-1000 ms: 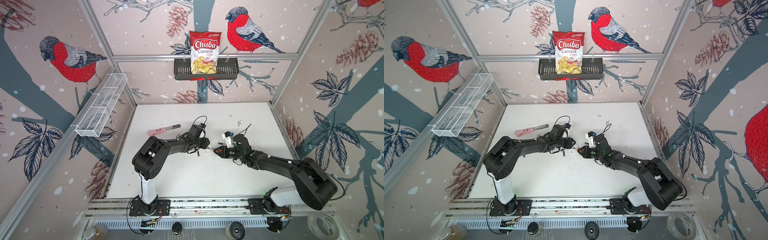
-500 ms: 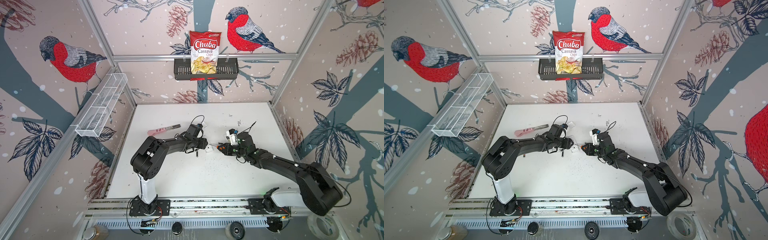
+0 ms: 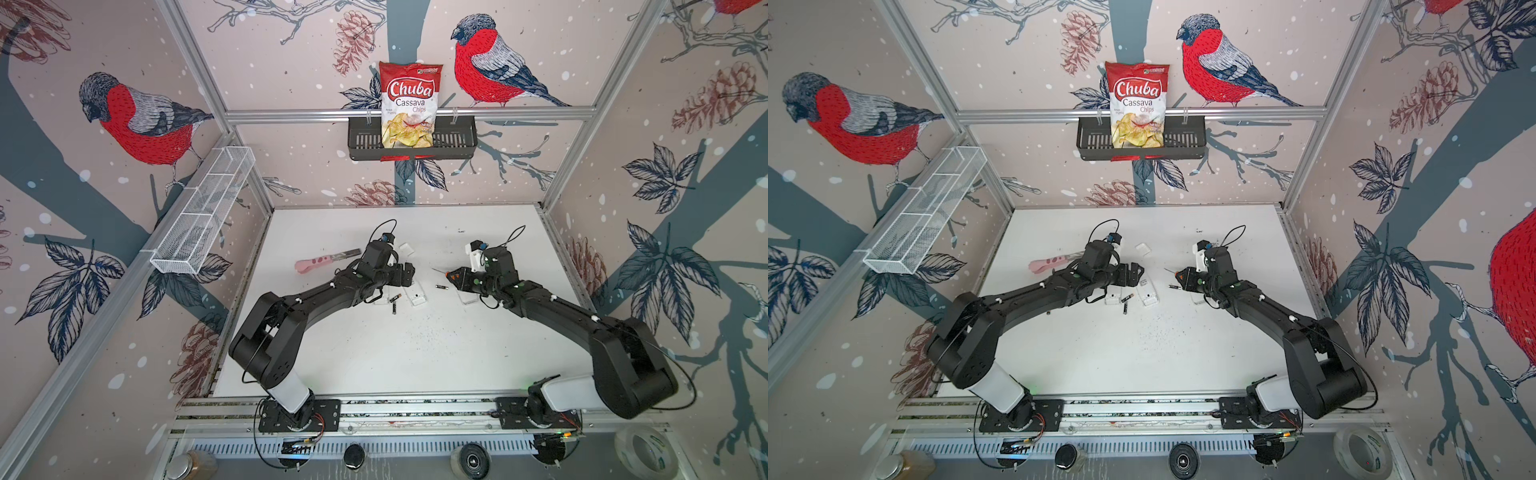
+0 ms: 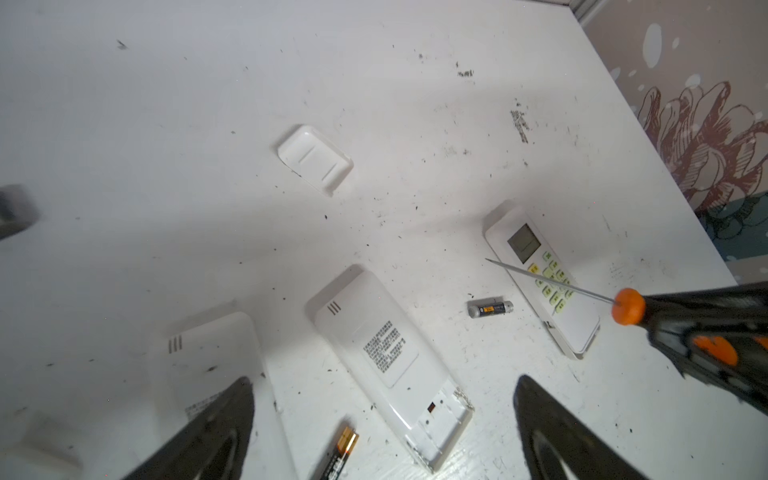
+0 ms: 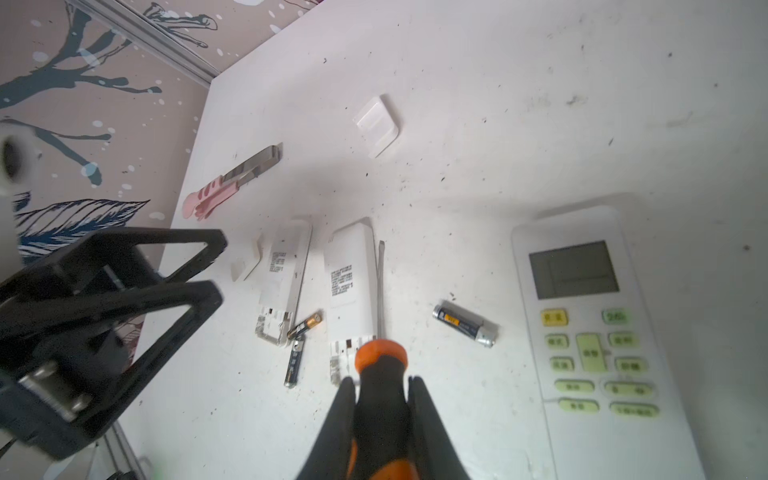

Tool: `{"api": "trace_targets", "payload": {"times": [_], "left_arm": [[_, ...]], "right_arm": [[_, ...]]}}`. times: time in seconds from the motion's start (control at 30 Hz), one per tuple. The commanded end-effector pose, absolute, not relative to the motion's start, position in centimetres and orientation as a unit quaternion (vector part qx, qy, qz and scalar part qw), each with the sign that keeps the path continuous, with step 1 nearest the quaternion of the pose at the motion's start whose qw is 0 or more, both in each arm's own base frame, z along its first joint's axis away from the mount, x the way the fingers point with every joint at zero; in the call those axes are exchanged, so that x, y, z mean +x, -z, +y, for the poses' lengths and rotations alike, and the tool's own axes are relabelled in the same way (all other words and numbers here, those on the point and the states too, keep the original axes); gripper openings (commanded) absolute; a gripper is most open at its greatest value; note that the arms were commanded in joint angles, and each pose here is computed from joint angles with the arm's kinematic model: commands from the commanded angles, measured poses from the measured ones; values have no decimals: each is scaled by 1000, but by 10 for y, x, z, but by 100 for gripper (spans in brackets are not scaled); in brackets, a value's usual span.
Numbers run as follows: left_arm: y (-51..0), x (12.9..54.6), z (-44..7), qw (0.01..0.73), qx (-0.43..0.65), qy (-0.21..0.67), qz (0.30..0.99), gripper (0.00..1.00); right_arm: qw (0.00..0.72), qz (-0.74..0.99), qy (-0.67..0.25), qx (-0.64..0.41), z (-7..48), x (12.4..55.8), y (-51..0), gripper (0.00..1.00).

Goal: Unload the batteries from the remote control
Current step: 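Set the screwdriver down with the right gripper while the left gripper rises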

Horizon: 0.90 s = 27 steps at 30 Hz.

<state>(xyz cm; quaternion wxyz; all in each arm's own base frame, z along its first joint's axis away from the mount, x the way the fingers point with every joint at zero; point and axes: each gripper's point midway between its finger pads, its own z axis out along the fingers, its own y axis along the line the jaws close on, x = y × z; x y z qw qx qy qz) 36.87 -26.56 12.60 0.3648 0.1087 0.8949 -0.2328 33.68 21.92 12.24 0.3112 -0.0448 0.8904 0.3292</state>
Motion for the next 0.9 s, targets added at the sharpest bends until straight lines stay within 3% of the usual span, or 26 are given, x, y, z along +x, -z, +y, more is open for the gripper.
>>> {"api": "trace_targets", "payload": {"times": [0.0, 0.4, 0.87], "left_arm": [[-132, 367, -254, 381, 95, 218, 894, 96], [-136, 334, -226, 398, 74, 219, 888, 96], [-126, 325, -217, 394, 67, 214, 891, 96]], "right_arm": [[321, 897, -300, -50, 218, 354, -119, 4], [303, 917, -244, -89, 265, 375, -82, 8], [263, 931, -226, -114, 282, 339, -41, 48]]}}
